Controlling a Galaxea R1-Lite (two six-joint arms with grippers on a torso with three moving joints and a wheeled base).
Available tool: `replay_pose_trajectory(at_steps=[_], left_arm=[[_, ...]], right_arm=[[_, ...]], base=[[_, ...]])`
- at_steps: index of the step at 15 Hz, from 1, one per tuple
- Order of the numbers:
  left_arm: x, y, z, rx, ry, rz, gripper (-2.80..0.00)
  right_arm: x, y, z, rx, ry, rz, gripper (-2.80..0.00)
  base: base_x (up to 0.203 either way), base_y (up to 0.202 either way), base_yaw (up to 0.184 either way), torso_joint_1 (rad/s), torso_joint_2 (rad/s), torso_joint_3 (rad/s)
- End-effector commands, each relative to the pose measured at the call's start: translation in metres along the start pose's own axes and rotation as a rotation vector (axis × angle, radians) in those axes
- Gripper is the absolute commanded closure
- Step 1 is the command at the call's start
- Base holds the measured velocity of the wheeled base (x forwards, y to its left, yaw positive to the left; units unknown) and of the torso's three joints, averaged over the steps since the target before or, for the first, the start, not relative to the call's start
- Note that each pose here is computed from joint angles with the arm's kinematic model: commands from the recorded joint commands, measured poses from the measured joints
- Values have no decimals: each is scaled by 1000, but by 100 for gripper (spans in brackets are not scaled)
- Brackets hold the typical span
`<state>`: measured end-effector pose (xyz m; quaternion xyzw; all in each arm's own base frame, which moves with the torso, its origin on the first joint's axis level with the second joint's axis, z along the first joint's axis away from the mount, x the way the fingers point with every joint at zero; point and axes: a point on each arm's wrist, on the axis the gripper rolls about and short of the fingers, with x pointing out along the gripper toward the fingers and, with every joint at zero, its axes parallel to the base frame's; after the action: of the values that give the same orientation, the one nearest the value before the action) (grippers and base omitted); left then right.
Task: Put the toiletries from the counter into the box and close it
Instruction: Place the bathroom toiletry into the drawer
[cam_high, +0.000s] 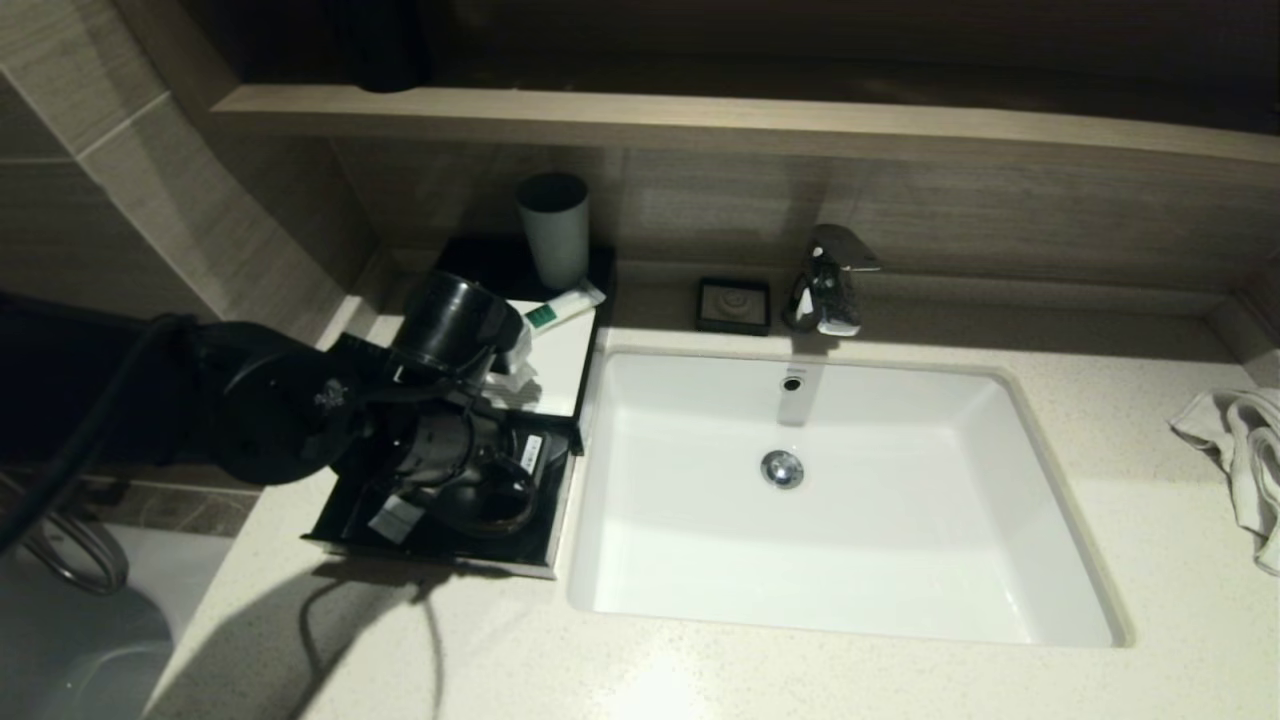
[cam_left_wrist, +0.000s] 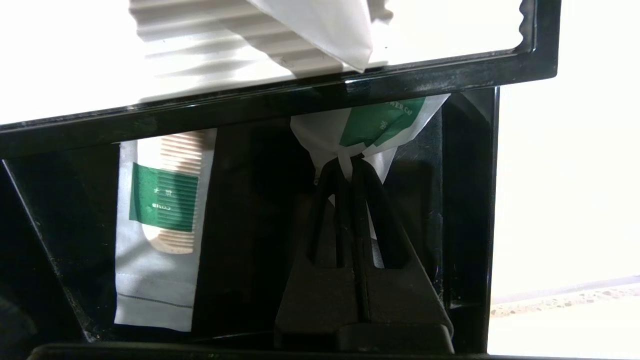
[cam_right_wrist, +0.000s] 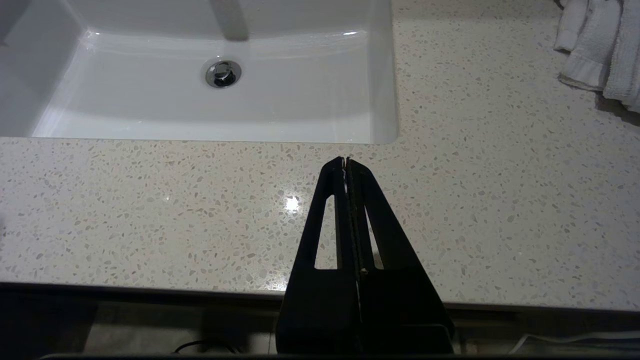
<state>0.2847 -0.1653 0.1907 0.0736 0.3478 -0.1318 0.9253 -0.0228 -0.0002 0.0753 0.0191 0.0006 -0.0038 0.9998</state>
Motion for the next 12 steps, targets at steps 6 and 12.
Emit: replay_pose_trajectory(at_steps=[6,12], left_arm=[[-6,1,0,-11,-11,1,-280],[-28,5,5,-25,-66,-3,-280]], right_arm=[[0,0,0,0,2,0,0],[0,0,0,0,1,0,0]], base=[[0,0,0,0,0,0],[0,0,0,0,0,0]])
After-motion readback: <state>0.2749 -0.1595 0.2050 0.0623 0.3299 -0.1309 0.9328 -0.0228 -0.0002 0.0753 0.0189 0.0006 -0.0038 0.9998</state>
